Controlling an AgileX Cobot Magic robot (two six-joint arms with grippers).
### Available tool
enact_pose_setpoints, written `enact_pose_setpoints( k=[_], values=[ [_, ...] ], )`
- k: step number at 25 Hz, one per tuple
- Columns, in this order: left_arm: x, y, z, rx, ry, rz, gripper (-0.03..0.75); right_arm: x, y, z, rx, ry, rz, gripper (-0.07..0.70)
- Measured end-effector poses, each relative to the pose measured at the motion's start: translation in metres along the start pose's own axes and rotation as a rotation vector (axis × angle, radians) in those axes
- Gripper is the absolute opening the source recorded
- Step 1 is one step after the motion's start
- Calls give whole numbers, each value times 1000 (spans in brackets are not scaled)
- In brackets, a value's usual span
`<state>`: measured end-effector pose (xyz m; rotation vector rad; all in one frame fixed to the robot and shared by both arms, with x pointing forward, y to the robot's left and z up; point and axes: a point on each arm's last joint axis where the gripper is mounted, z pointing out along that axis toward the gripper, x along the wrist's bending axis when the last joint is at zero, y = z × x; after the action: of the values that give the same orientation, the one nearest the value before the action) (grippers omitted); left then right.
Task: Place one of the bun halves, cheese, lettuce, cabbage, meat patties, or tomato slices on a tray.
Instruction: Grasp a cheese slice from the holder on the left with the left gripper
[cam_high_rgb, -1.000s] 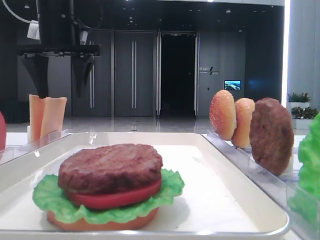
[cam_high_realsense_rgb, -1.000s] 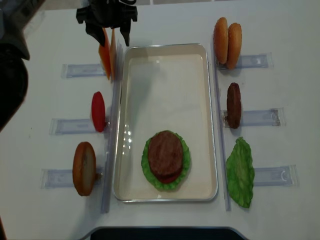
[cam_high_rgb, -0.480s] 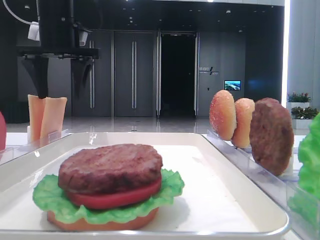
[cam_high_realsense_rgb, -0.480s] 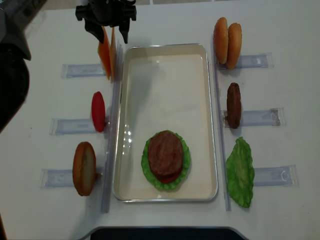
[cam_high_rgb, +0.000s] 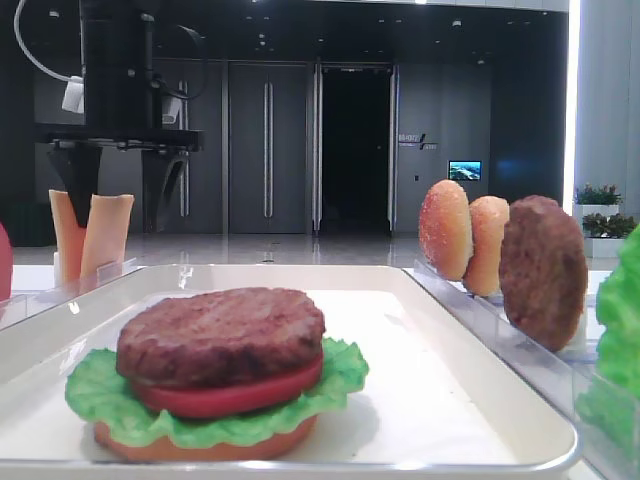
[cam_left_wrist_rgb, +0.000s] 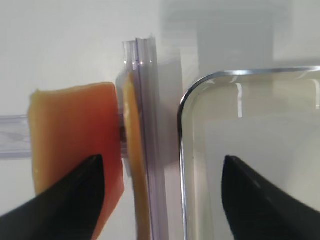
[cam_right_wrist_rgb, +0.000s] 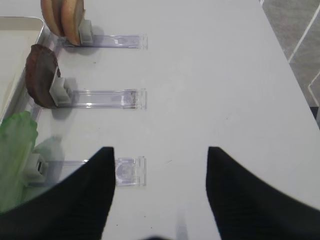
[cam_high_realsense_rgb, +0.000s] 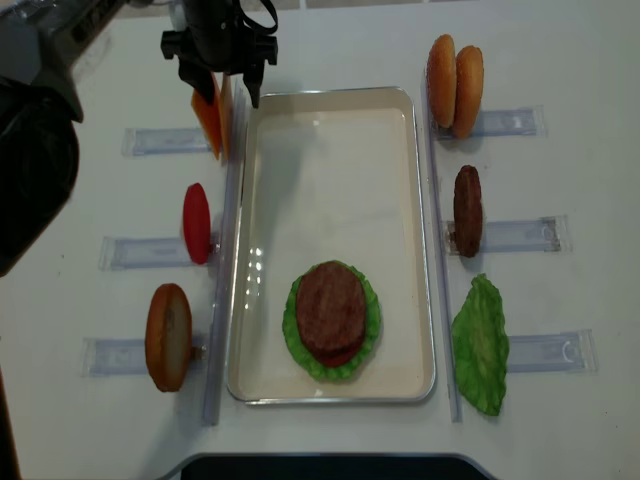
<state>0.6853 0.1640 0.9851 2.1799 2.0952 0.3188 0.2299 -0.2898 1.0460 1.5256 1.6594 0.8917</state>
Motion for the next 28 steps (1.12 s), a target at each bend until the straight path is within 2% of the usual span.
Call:
enact_pose_setpoints(
  k=[5,19,23,28],
  values=[
    [-1,-3,11,47,14,35,472,0,0,0,0,0,0,415],
    [1,-2,13,45,37,60,298,0,0,0,0,0,0,415],
    [1,-2,13,45,38,70,214,0,0,0,0,0,0,415],
    [1,-2,13,46,38,105,98,0,0,0,0,0,0,415]
  ],
)
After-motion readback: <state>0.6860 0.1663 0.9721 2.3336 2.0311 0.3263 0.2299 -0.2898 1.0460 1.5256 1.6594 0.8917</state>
